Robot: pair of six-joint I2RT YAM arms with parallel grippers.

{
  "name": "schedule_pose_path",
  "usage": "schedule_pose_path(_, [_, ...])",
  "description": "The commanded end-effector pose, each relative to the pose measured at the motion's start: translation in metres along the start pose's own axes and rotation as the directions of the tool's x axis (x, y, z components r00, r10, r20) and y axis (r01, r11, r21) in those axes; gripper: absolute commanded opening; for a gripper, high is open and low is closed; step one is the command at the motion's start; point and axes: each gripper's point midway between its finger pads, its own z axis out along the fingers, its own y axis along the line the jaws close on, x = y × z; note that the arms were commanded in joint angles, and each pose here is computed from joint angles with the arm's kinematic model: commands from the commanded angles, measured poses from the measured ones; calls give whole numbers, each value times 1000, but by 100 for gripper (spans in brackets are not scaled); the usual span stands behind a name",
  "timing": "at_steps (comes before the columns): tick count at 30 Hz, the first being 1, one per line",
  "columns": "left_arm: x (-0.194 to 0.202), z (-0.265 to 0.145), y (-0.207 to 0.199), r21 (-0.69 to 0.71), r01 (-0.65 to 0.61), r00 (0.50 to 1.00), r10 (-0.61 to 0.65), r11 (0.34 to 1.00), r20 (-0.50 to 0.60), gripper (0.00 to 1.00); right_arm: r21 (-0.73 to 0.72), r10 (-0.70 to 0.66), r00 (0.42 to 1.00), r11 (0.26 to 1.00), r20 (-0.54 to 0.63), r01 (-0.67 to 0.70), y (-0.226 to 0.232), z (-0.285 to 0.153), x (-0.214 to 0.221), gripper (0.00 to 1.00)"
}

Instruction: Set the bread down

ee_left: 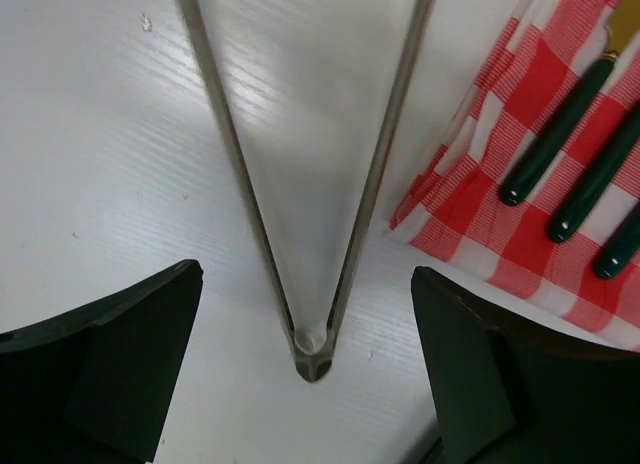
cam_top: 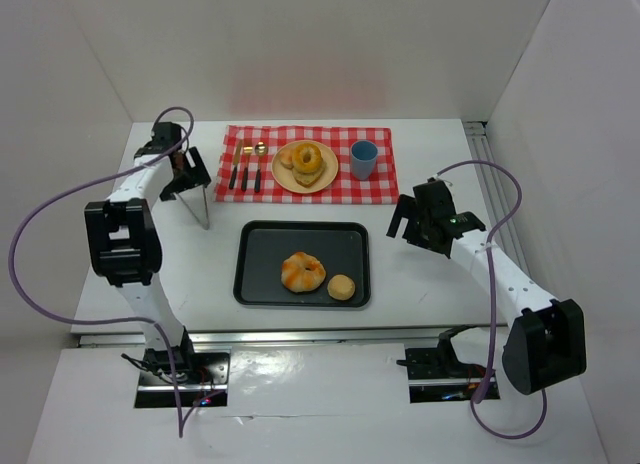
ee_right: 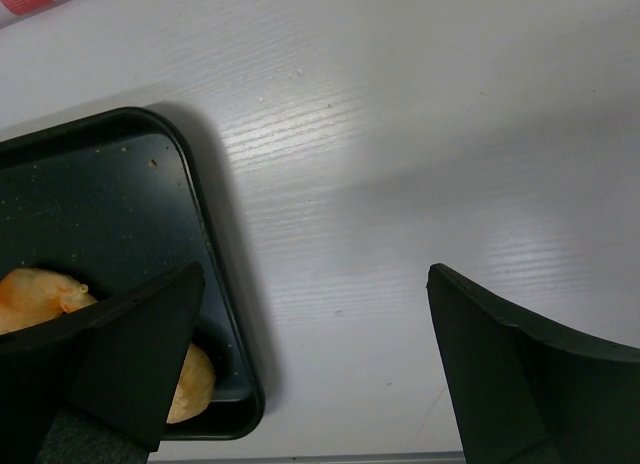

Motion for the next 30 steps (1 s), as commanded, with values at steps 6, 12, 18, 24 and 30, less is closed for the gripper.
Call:
schedule_pose_path(6, [-22,-123,-24,185,-20,990,-6,982,142,100,-24,-5,998,1000,55,7,7,-5,-13,100])
schedule_pose_path(12, [37,-166,-68,396,-113,988,62,911,141,100,-25,-14,999,1000,46,15,9,-4,-10,100])
schedule_pose_path(18, [67,-164,-79,462,-121,991,81,879,107,100,-15,-13,998,1000,56,14,7,-8,-13,100])
schedule_pose_path(24, [65,-153,-83,436,-121,992,93,892,85,99,-4,-5,998,1000,55,5,2,-10,-8,100])
schedule_pose_path(30, [55,-157,-84,434,-140,988,96,890,121,96,18,2,998,1000,58,-3,-3,-10,-6,100])
